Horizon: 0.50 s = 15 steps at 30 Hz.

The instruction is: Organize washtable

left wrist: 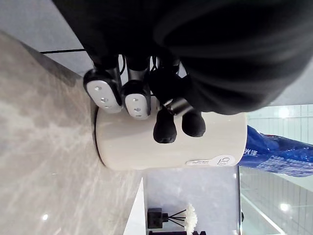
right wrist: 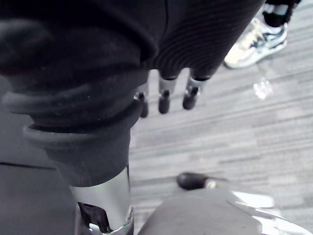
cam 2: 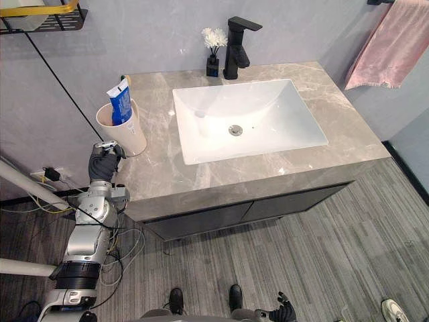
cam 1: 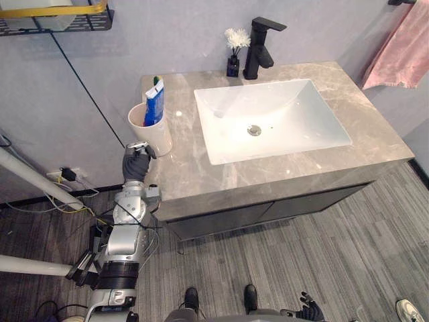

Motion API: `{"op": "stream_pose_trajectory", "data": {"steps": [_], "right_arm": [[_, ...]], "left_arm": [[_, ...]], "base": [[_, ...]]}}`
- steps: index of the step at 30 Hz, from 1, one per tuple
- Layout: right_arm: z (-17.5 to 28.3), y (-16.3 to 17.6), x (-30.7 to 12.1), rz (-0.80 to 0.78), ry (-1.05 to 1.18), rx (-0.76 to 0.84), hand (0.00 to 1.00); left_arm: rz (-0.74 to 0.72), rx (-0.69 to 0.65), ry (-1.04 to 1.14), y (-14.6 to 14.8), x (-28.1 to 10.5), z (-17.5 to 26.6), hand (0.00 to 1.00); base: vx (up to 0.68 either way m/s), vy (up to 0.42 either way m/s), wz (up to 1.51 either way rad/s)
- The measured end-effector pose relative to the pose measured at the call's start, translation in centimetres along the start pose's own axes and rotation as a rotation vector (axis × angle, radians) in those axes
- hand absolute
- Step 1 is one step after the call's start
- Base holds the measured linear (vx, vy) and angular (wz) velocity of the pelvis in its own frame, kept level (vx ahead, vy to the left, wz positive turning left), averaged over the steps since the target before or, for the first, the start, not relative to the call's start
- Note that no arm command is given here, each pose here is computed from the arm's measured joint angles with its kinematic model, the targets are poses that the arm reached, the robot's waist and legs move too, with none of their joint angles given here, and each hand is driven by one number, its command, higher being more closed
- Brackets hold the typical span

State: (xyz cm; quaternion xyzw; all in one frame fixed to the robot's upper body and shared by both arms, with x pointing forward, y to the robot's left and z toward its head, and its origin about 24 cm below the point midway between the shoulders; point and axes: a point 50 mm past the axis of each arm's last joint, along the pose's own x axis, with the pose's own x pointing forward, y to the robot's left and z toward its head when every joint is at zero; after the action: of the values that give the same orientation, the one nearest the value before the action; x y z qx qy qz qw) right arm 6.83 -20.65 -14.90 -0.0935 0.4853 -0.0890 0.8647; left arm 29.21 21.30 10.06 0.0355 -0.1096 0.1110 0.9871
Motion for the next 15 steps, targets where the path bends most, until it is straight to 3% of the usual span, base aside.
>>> {"op": "stream_pose_trajectory", "data": {"steps": [15], "right_arm": [[0.1, 0.1, 0.0, 0.000, -0.005, 0.002, 0.00]], "left_arm": [[-0.111, -0.021, 0.009, -2.7, -0.4, -0.2, 1.00]], "base": [[0.00, 0.000, 0.00]]}}
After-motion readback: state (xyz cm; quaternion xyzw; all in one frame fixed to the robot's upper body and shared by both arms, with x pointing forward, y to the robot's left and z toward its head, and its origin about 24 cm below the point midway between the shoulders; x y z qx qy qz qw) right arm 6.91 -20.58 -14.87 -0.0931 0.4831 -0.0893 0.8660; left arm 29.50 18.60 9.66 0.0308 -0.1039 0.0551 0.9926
